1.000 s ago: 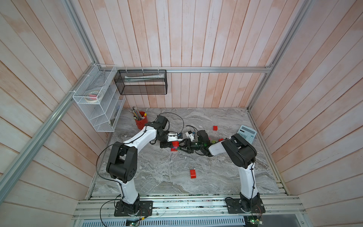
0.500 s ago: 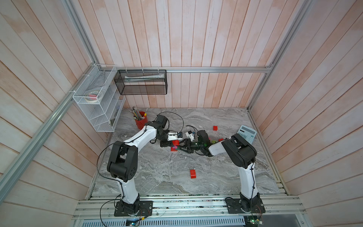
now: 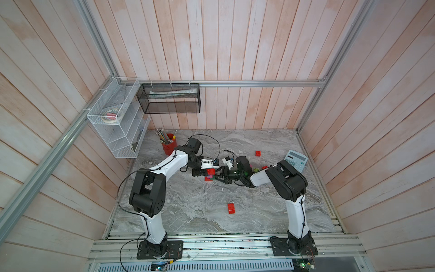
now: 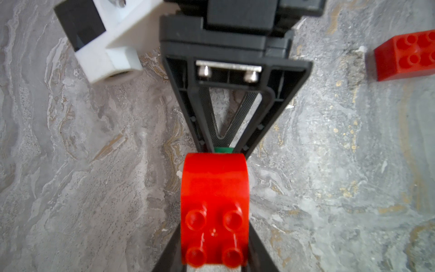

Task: Assemble the letter s with lego
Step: Assemble the lego brick with the lego brick.

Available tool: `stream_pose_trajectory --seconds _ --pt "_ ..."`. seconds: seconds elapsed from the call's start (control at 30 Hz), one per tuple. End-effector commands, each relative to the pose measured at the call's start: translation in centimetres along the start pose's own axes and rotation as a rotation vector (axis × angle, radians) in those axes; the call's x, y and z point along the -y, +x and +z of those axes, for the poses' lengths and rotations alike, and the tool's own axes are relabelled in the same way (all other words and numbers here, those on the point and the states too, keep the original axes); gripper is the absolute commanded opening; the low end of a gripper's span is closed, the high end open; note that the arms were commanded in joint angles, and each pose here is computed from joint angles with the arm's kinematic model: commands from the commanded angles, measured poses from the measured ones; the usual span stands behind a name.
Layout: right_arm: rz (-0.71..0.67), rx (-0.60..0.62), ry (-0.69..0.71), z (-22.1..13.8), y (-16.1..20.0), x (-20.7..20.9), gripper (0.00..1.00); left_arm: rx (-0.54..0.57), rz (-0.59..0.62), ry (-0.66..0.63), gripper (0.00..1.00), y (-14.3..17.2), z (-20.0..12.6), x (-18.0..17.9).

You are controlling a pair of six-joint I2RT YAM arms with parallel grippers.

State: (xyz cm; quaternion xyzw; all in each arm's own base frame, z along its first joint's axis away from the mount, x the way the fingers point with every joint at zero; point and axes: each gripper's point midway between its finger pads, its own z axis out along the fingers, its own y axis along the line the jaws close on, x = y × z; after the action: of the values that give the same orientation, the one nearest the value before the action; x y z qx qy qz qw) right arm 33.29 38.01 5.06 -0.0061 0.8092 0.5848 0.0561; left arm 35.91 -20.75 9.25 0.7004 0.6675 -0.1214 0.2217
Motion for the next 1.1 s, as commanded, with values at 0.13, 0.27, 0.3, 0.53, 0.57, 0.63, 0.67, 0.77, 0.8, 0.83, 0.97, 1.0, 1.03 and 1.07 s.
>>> stream_pose_trajectory --seconds 0.13,0.27,0.3,0.53,0.57,0.63,0.67,0.77,0.8,0.83,0.97,1.0,1.03,1.07 --pt "0.095 -0.043 0.099 0.2 1.9 4.5 0.6 -0.082 -0.002 0.039 0.26 2.1 1.5 0.4" --pt "0.094 -0.046 0.095 0.2 2.0 4.6 0.61 -0.093 0.001 0.052 0.26 2.1 1.9 0.6" --pt "0.097 -0.045 0.092 0.2 2.0 4.6 0.61 -0.099 0.0 0.055 0.26 2.2 2.0 0.7" --pt "0.096 -0.05 0.078 0.2 2.0 4.4 0.6 -0.119 0.003 0.071 0.26 2.0 2.5 0.6" --pt "0.096 -0.05 0.078 0.2 2.0 4.4 0.61 -0.122 0.003 0.071 0.26 2.0 2.5 0.6" --pt "0.097 -0.051 0.079 0.2 2.1 4.5 0.61 -0.123 0.004 0.073 0.26 2.0 2.6 0.6" --pt "0.099 -0.05 0.08 0.2 2.1 4.5 0.61 -0.12 0.006 0.075 0.26 1.9 2.7 0.6" --pt "0.109 -0.047 0.098 0.1 2.2 5.1 0.6 -0.091 0.002 0.067 0.27 1.1 2.6 0.4" --pt "0.111 -0.046 0.103 0.1 2.3 5.2 0.6 -0.087 0.004 0.068 0.28 1.0 2.5 0.4" --pt "0.114 -0.045 0.106 0.0 2.3 5.4 0.6 -0.088 0.002 0.067 0.29 1.0 2.4 0.3" --pt "0.121 -0.046 0.112 0.0 2.5 5.6 0.6 -0.114 0.013 0.056 0.3 1.2 2.4 0.1" --pt "0.123 -0.047 0.112 0.0 2.5 5.6 0.6 -0.121 0.016 0.053 0.3 1.3 2.3 0.1" --pt "0.123 -0.047 0.111 0.0 2.5 5.7 0.6 -0.124 0.019 0.05 0.31 1.2 2.3 0.0" --pt "0.123 -0.047 0.109 0.0 2.5 5.7 0.6 -0.12 0.021 0.046 0.31 1.1 2.2 -0.1"
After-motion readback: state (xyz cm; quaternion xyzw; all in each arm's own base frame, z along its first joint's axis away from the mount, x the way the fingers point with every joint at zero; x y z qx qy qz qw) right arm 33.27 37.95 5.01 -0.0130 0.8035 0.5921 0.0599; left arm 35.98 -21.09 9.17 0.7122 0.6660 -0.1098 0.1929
